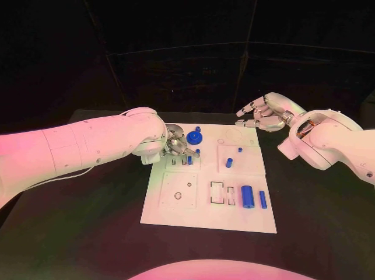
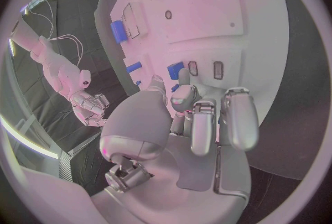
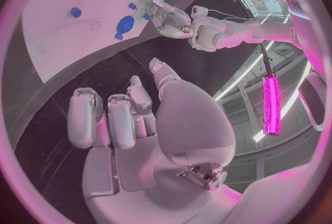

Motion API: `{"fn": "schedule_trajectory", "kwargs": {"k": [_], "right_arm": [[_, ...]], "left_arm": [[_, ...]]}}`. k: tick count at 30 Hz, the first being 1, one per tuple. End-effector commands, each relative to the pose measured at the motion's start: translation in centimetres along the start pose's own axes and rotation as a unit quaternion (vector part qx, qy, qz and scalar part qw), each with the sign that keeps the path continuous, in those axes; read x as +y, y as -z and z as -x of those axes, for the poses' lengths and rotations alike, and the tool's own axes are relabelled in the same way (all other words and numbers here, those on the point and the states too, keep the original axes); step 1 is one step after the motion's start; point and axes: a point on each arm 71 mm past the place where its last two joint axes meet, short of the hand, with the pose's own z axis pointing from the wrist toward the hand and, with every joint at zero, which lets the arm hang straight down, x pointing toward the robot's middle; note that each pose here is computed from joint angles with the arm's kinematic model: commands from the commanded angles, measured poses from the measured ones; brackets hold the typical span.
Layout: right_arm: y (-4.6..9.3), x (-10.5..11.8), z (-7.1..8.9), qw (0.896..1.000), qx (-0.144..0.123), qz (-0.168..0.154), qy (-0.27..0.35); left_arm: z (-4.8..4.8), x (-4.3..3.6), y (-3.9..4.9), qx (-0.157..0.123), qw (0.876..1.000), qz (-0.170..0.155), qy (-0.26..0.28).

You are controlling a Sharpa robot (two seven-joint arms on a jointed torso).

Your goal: Assemble the parts on the task board

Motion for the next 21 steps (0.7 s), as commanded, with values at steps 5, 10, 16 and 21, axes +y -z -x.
{"fn": "schedule_trajectory", "kwargs": {"k": [5,10,16,21], "right_arm": [[-0.16,0.15,-0.05,1.000,0.005,0.002,0.002],[-0.28,0.21,-0.15,1.000,0.007,0.003,0.002],[-0.39,0.22,-0.26,1.000,0.011,0.002,0.002],[-0.44,0.15,-0.28,1.000,0.013,0.000,0.002]], "left_arm": [[-0.10,-0.05,0.00,0.012,1.000,0.007,-0.019],[-0.14,-0.23,-0.08,0.014,1.000,0.006,-0.021],[-0.19,-0.42,-0.15,0.015,1.000,0.005,-0.022],[-0.25,-0.58,-0.17,0.016,1.000,0.004,-0.023]]}}
